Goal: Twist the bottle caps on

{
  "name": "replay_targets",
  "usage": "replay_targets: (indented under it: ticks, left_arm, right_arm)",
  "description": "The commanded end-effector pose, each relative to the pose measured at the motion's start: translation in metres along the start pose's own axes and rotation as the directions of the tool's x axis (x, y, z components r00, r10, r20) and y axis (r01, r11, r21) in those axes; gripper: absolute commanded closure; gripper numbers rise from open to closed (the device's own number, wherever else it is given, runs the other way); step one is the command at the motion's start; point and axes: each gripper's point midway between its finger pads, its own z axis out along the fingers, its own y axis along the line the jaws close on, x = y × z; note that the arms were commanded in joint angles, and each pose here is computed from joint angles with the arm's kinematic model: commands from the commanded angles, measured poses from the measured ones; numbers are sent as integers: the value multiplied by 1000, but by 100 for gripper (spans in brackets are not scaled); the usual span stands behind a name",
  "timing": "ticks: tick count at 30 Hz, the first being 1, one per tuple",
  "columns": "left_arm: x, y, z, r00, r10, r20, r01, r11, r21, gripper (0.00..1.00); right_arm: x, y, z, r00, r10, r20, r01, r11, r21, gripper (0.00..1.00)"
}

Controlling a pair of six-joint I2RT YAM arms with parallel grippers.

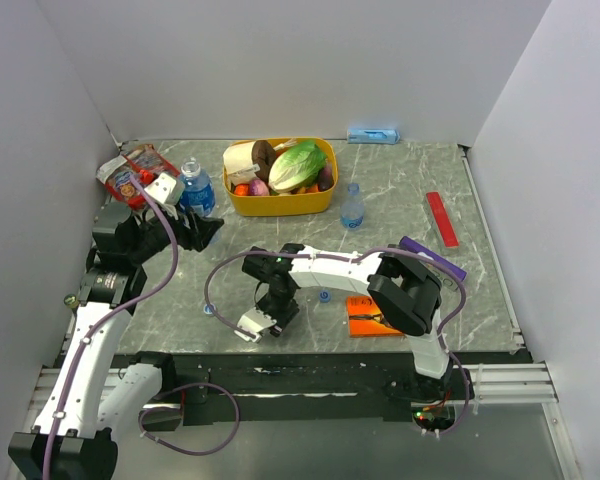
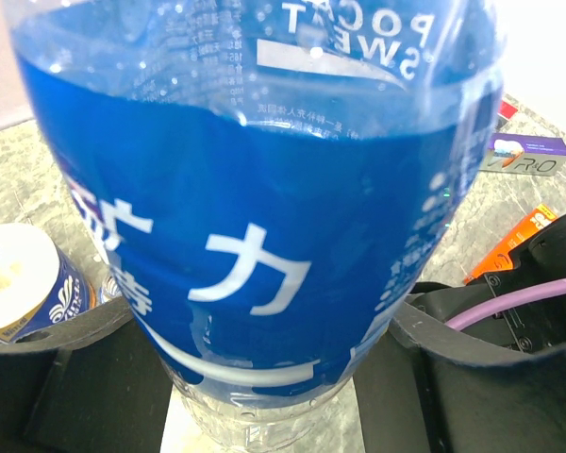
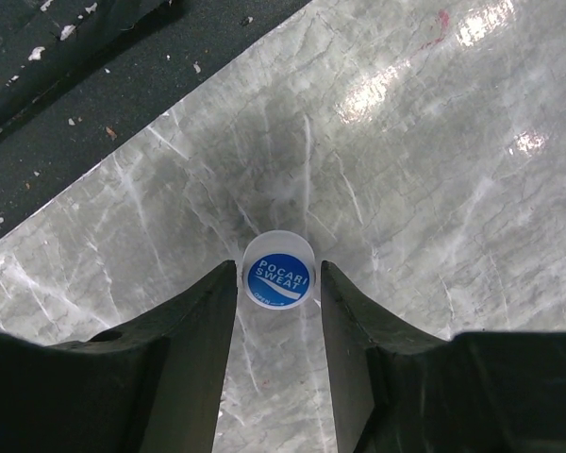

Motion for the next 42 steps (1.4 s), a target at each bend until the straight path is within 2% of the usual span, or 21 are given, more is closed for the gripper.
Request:
replay_targets:
  ticks: [1, 9, 12, 14, 17, 20, 21, 24, 25, 27, 29, 31, 33, 35, 36, 38, 39, 42]
  left_arm:
    - [-12, -2, 0, 999, 19, 45, -20, 1000, 12, 93]
    - [-12, -1, 1, 999, 15, 47, -15, 1000, 14, 93]
    - [-12, 0, 2, 999, 18, 47, -19, 1000, 15, 92]
    - [-12, 0, 3, 999, 19, 45, -20, 1000, 20, 93]
    - [-12, -7, 5, 998, 47, 39, -50, 996, 70, 98]
    - [-10, -16, 11, 995, 94, 19, -95, 986, 140, 99]
    - [-3, -15, 18, 993, 119, -6, -117, 980, 160, 99]
    - [2, -33, 37, 974, 224, -12, -214, 942, 257, 99]
    - [4, -47, 44, 968, 251, -7, -237, 924, 301, 99]
    - [11, -53, 60, 957, 289, -30, -261, 899, 351, 99]
    - [15, -70, 68, 947, 318, -39, -274, 865, 420, 99]
    - [35, -86, 75, 929, 366, -59, -294, 824, 484, 99]
    - [59, -95, 75, 901, 428, -64, -333, 781, 528, 99]
    - [88, -110, 71, 876, 478, -72, -356, 738, 574, 99]
    - [94, -110, 72, 847, 529, -47, -410, 707, 576, 99]
    - [120, -119, 68, 817, 576, -44, -437, 667, 604, 99]
    - [123, -124, 66, 793, 609, -14, -478, 636, 605, 99]
    - [131, -129, 63, 762, 646, 45, -544, 601, 585, 99]
  right_arm:
    - [2, 6, 7, 1000, 9, -6, -9, 1000, -23, 52]
    - [4, 4, 9, 999, 35, -7, -35, 999, -8, 54]
    - [4, 2, 8, 999, 36, -10, -36, 999, 3, 58]
    - [6, -2, 5, 999, 41, -18, -41, 999, 23, 66]
    - [11, -8, -10, 996, 81, -25, -79, 994, 75, 71]
    - [15, -7, -44, 987, 156, -24, -151, 978, 143, 74]
    - [9, -3, -67, 985, 174, -11, -169, 969, 180, 74]
    - [5, 2, -134, 962, 266, 58, -270, 909, 317, 76]
    - [3, 12, -151, 949, 304, 81, -314, 894, 319, 77]
    - [3, 19, -209, 922, 358, 149, -386, 816, 431, 77]
    - [-2, 31, -246, 897, 390, 208, -441, 758, 481, 77]
    - [-5, 47, -285, 896, 385, 220, -438, 696, 569, 77]
    - [-17, 53, -325, 937, 293, 190, -339, 633, 696, 77]
    - [-24, 58, -345, 974, 205, 95, -204, 618, 759, 77]
    - [-30, 61, -352, 982, 174, 71, -164, 614, 772, 77]
    - [-39, 65, -354, 989, 141, 43, -123, 632, 765, 77]
    - [-39, 66, -351, 990, 138, 40, -121, 646, 754, 77]
    - [-42, 64, -334, 990, 129, 48, -124, 685, 718, 76]
